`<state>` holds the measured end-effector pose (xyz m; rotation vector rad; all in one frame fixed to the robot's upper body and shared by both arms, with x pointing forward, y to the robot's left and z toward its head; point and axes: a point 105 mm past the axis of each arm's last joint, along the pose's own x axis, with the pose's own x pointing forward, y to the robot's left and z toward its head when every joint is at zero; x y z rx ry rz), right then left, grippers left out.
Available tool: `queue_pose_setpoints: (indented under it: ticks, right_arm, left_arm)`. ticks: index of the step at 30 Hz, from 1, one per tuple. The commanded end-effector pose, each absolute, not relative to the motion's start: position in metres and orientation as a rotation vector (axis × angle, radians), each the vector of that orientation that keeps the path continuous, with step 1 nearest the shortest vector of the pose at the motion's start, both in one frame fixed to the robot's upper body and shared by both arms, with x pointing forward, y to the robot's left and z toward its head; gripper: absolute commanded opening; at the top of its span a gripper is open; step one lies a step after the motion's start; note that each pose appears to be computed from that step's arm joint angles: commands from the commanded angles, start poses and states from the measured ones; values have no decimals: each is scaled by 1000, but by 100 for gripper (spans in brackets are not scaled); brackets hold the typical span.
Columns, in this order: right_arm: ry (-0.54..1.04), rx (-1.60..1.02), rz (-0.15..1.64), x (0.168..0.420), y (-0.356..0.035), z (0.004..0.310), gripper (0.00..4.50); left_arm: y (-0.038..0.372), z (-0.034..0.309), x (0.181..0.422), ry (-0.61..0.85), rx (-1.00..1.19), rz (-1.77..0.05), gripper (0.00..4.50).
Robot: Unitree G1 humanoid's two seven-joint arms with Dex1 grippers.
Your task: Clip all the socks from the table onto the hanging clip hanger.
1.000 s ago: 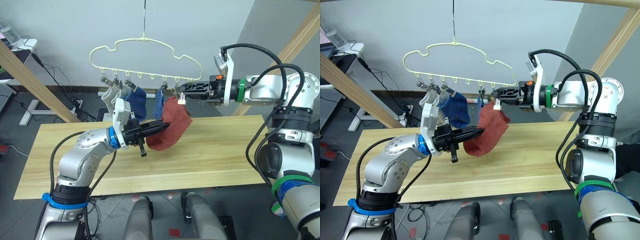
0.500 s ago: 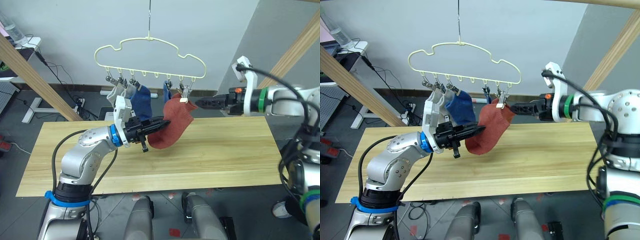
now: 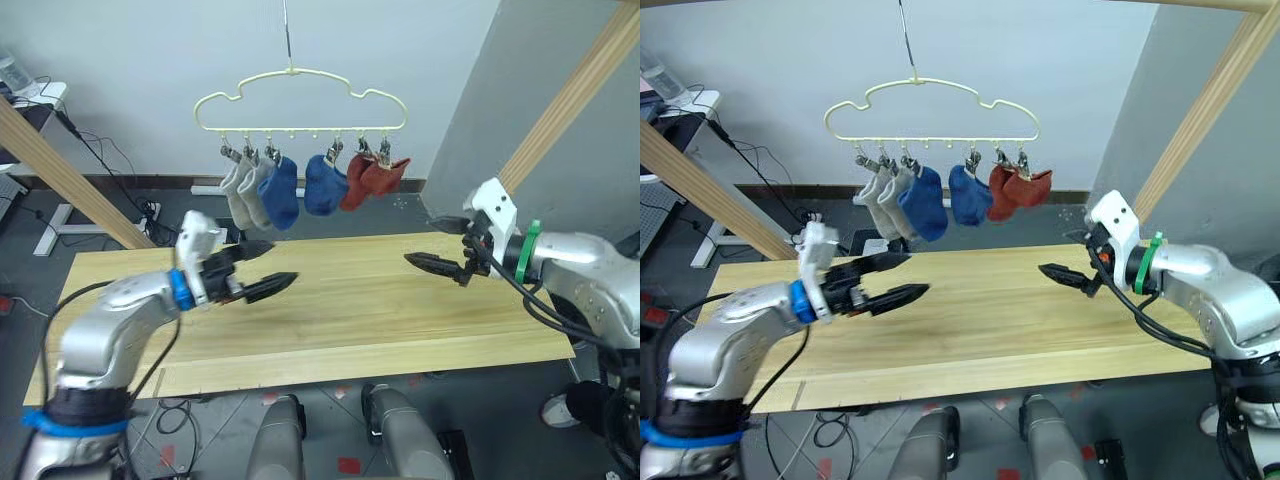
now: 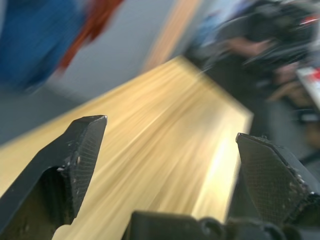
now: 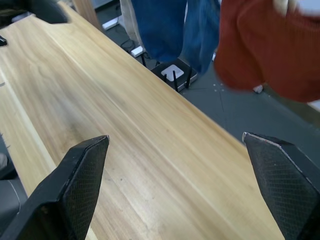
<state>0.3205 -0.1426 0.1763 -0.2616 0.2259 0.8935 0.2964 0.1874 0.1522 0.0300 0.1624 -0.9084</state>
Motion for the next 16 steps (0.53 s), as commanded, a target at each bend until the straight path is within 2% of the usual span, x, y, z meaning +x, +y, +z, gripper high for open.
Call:
queue_pose_setpoints:
  ticks: [1,6,10,16]
  right_arm:
    - [117,-280,886,318,-142,189,450]
    - [86,-326,872,316,-141,177,450]
    - [62,-327,851,317,-142,176,450]
    - [75,-290,864,311,-134,170,450]
  left_arm:
    - [211,165,288,130,68,-807,449]
    - [242,160,285,146,209,-575,449]
    - [240,163,276,133,168,-575,449]
    - [240,160,278,140,227,-548,449]
